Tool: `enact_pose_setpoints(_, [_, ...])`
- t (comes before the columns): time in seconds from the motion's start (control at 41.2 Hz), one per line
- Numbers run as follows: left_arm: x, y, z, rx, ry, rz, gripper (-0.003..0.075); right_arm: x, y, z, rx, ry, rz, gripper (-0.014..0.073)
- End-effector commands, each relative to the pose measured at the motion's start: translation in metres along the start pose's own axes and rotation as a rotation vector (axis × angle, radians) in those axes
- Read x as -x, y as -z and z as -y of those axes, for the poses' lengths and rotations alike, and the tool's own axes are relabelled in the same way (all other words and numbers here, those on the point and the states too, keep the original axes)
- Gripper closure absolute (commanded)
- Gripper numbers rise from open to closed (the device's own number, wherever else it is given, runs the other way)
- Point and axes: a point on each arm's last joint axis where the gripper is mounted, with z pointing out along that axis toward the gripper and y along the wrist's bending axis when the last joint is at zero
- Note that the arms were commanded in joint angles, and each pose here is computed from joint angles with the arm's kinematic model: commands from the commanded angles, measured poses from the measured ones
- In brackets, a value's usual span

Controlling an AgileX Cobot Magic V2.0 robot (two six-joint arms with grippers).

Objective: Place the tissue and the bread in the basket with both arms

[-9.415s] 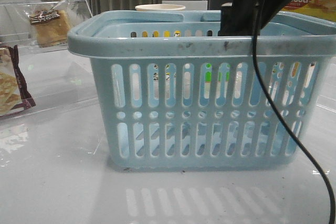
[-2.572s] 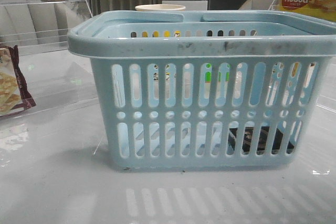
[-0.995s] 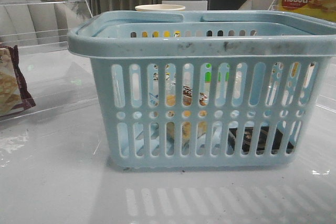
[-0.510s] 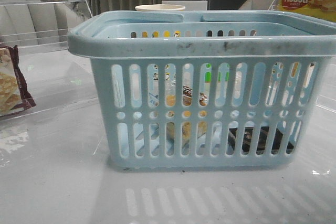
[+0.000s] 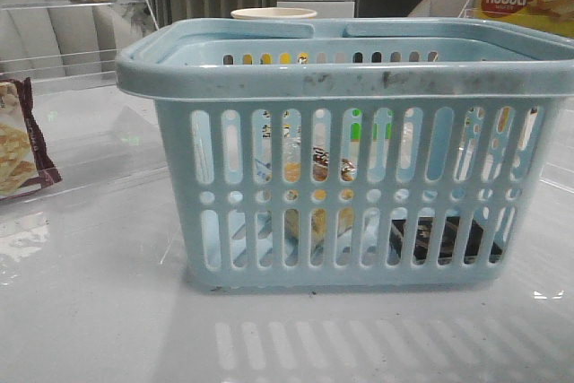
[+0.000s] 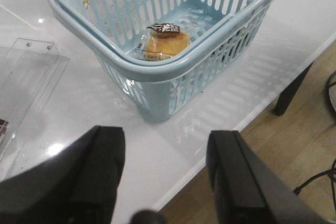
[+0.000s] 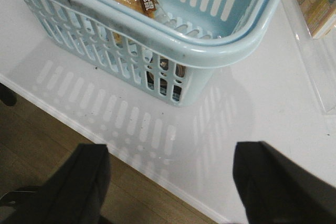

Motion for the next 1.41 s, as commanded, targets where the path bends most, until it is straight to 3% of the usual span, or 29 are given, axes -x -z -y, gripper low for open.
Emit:
enact_pose_setpoints(0.0, [-0.005,0.013,0.002,0.009,0.018,0.139,0.0298,0.012,0.005,0.002,-0.017,0.017,0.086,0.0006])
enact_pose_setpoints(0.194, [-0.031,0.016,0.002,0.035,-0.003,0.168,0.0298,0.012,0.005,0.002,-0.017,0.017,0.084,0.0006])
enact_pose_setpoints(0.413, [-0.038,0.01,0.002,0.045,-0.011,0.16,0.0314,0.012,0.005,0.002,-0.017,0.018,0.081,0.0025])
enact_pose_setpoints(0.485, [-0.039,0.009,0.002,0.045,-0.011,0.161,0.0367,0.011,0.005,0.002,-0.017,0.018,0.08,0.0091])
enact_pose_setpoints(0.679, [-0.037,0.009,0.001,0.047,-0.011,0.177,0.0533,0.011,0.005,0.002,-0.017,0.018,0.079,0.0382])
enact_pose_setpoints(0.849, [-0.037,0.009,0.001,0.047,-0.011,0.177,0.0632,0.011,0.005,0.002,-0.017,0.018,0.08,0.0513])
enact_pose_setpoints(1.383, [-0.037,0.009,0.002,0.046,-0.01,0.177,0.0629,0.011,0.005,0.002,-0.017,0.018,0.078,0.054])
